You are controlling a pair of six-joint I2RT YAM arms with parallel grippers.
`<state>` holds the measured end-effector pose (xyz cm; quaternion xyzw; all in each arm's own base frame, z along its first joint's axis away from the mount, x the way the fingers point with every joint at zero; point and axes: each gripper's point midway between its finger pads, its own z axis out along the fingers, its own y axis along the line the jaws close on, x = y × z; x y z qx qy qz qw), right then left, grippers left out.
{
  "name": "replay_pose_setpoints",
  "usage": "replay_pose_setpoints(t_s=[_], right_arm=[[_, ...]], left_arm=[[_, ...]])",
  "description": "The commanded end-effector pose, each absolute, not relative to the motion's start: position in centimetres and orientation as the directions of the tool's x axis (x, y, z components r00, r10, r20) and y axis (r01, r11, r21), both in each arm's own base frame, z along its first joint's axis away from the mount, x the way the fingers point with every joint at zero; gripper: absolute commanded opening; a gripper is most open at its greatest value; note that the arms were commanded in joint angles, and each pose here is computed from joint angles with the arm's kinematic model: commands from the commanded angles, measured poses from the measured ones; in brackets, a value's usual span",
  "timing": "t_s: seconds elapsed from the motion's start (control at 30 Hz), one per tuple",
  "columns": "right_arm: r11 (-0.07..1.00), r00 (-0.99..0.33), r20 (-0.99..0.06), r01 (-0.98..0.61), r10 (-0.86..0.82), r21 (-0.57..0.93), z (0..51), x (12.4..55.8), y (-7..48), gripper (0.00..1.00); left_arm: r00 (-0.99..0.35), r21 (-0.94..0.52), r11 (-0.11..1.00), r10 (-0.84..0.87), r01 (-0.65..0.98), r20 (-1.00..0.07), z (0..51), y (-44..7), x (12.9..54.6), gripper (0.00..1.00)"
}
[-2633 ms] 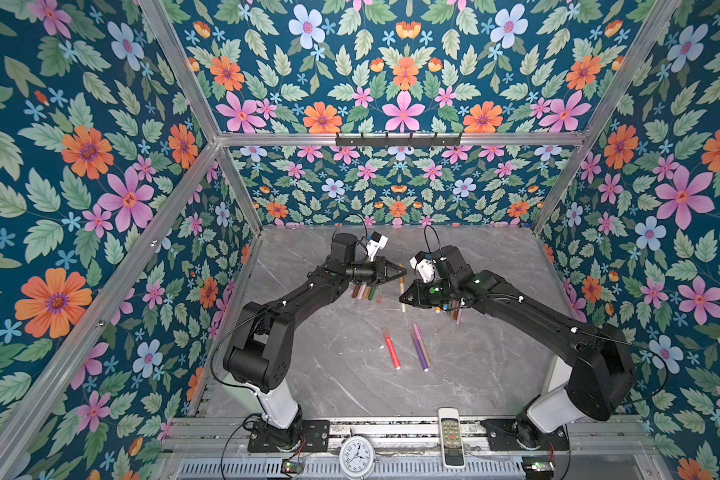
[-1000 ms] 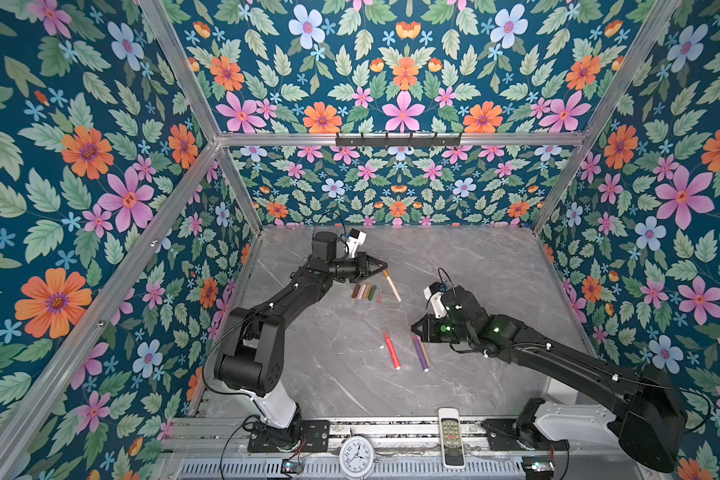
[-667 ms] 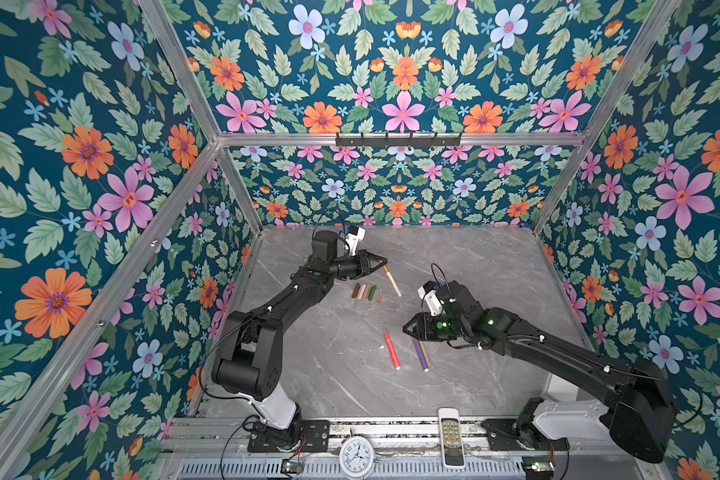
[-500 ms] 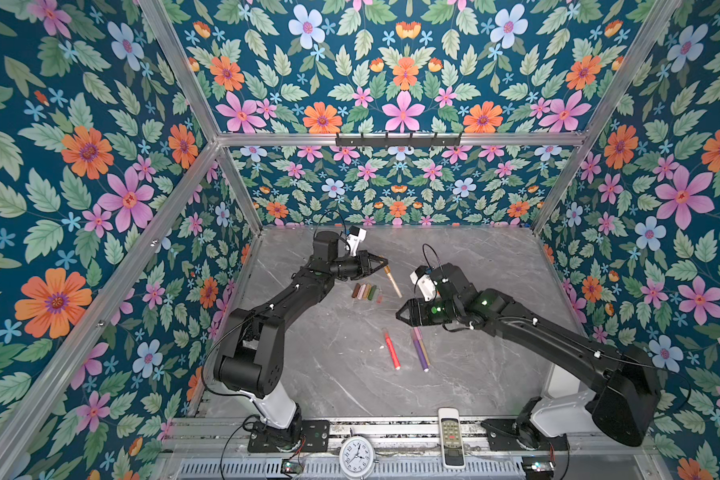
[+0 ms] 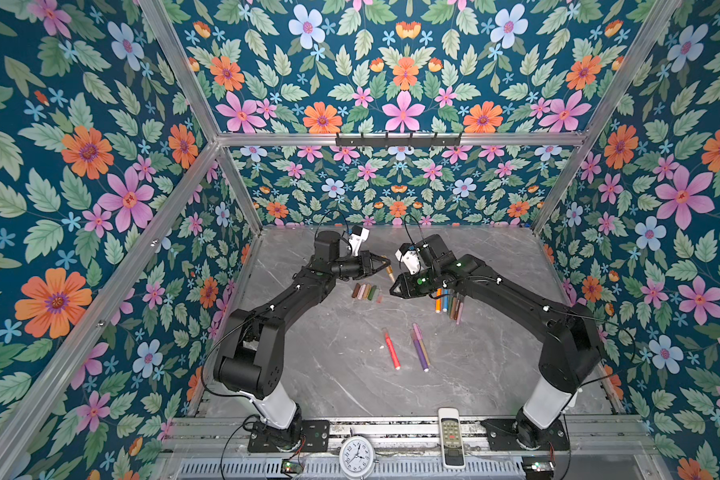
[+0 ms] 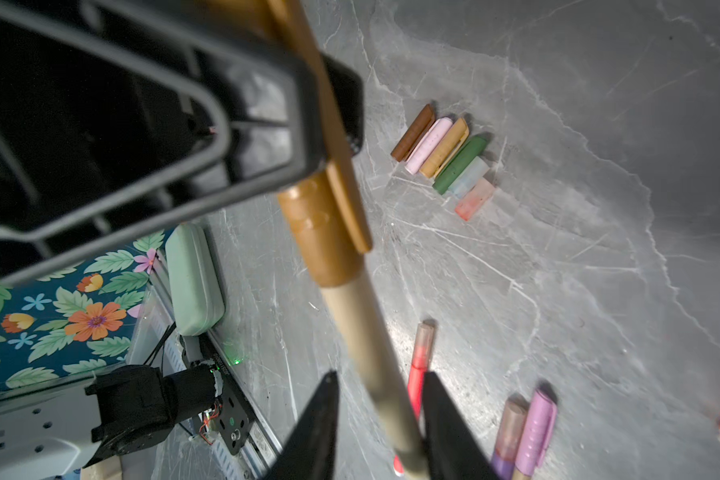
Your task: Open the pen caps
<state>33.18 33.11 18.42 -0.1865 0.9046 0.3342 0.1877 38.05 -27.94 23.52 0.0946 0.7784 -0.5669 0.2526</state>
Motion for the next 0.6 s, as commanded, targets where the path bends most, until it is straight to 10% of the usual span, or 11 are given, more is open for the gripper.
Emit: replay_pose_setpoints(t_s=[0.0,0.3,0.57], right_arm=[[0.724,-0.890,-0.425,-0.402,-0.165,0.561,17.5,32.8,33.0,0.00],[0.726,-0.939,-0.332,-0.292,-0.092,0.623,11.2,21.6,33.5,0.00],[0.765,-0.915,-0.396,-0.310,-0.078,0.564,14.1,20.5,30.1,0.00]], left_arm=[[-0.836,-0.824,0.323,-0.145,0.466,-0.529,24.6,-28.0,38.1,0.00],[-0.813,-0.791,0.419,-0.181,0.446,-0.554,24.2,-26.3,39.2,0.00],[-0.815,-0.798,0.410,-0.189,0.441,-0.548,24.1,-26.4,39.2,0.00]])
